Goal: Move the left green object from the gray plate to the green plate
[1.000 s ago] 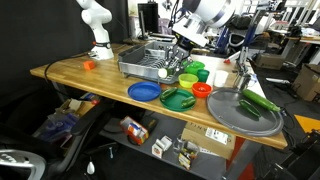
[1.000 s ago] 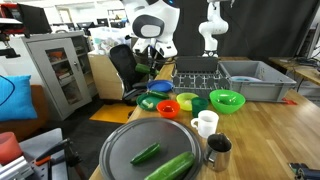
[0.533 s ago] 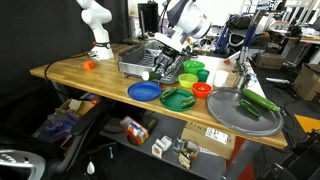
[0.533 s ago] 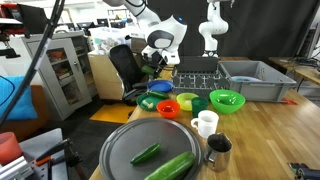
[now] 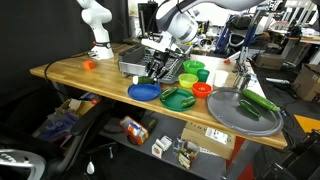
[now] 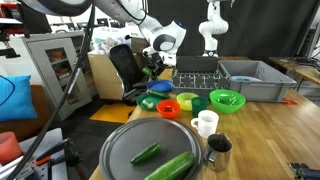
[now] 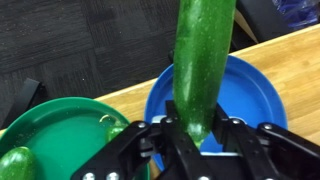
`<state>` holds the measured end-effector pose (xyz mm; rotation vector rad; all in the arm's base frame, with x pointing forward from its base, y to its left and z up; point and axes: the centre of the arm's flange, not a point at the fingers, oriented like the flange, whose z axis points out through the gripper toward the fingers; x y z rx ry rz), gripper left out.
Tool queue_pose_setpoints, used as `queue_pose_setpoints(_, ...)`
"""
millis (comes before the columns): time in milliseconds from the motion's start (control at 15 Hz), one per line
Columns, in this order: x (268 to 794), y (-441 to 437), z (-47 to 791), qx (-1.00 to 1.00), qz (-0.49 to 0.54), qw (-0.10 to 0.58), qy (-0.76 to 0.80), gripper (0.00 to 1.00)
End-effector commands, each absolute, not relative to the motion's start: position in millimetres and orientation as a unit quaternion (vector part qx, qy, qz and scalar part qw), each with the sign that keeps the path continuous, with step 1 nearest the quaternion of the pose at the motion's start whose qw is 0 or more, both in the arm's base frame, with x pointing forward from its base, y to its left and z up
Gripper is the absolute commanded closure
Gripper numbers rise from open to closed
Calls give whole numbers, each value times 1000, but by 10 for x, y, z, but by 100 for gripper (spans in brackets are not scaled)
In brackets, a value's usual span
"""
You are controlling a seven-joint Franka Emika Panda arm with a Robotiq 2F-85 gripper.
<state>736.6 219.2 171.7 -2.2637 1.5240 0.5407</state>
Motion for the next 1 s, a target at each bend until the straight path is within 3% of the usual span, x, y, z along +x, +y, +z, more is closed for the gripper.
queue_pose_setpoints(0, 7723, 2378, 1612, -788, 233, 137, 553, 88)
queue_pose_setpoints(133, 7741, 2454, 1550, -783, 251, 119, 556, 82)
queue_pose_setpoints(267, 7763, 2524, 1493, -779, 266, 107, 558, 88)
queue_pose_setpoints(933, 7963, 2428, 1273, -736, 270, 72, 617, 88)
